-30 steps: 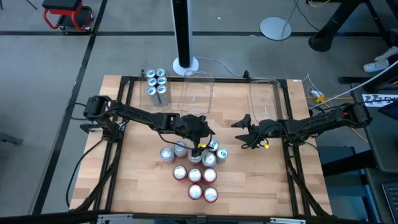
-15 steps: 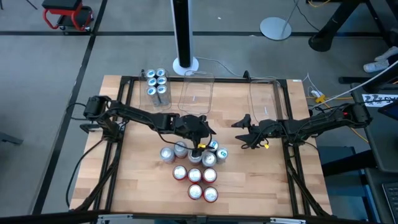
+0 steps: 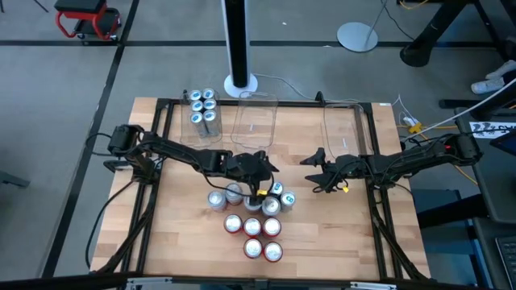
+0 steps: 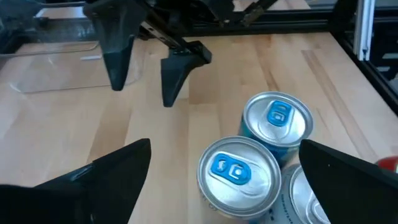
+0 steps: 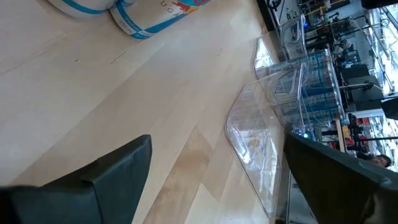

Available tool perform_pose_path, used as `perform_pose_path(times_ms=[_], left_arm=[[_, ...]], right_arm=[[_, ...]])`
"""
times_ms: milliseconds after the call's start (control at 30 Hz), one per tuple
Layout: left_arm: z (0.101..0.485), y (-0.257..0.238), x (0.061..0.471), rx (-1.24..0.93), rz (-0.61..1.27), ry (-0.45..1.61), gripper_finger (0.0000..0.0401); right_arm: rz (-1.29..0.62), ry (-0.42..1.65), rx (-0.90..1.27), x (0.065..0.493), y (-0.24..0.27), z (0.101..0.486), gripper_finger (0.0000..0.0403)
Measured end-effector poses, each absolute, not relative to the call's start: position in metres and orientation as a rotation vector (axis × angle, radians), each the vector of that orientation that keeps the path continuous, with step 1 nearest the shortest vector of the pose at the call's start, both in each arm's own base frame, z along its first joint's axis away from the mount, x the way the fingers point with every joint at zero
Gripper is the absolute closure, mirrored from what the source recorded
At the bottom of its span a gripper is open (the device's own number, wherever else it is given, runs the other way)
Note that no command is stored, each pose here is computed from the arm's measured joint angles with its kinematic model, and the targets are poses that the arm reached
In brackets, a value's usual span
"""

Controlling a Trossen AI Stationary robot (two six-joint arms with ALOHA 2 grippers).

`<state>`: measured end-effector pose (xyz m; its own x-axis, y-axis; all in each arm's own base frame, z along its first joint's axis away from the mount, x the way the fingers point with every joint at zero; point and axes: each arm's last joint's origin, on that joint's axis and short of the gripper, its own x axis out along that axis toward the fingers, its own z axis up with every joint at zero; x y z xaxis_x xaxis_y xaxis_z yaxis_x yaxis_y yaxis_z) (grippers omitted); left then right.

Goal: Sort soda cans
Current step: Put the blue soda can into the left transparent bin

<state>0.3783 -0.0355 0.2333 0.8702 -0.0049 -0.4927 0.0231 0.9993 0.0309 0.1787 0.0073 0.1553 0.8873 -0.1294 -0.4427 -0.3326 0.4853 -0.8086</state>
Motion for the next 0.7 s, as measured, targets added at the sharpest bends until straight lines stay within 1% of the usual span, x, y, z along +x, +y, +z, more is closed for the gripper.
perform_pose_path(times_ms=[100, 200, 433, 700], left_arm=[[0.233, -0.035, 0.378, 0.063, -0.02, 0.515, 0.0007], [0.233, -0.036, 0.378, 0.029, -0.014, 0.517, 0.0007], [0.232, -0.036, 0.378, 0.034, -0.016, 0.525, 0.0008], [0.211, -0.037, 0.384, 0.021, -0.059, 0.591, 0.0011]], right_arm=[[0.13, 0.487, -1.068, 0.179, 0.007, 0.155, 0.0036], [0.13, 0.487, -1.068, 0.179, 0.007, 0.155, 0.0036], [0.13, 0.487, -1.068, 0.179, 0.007, 0.155, 0.0036], [0.129, 0.487, -1.068, 0.179, 0.007, 0.155, 0.0036]])
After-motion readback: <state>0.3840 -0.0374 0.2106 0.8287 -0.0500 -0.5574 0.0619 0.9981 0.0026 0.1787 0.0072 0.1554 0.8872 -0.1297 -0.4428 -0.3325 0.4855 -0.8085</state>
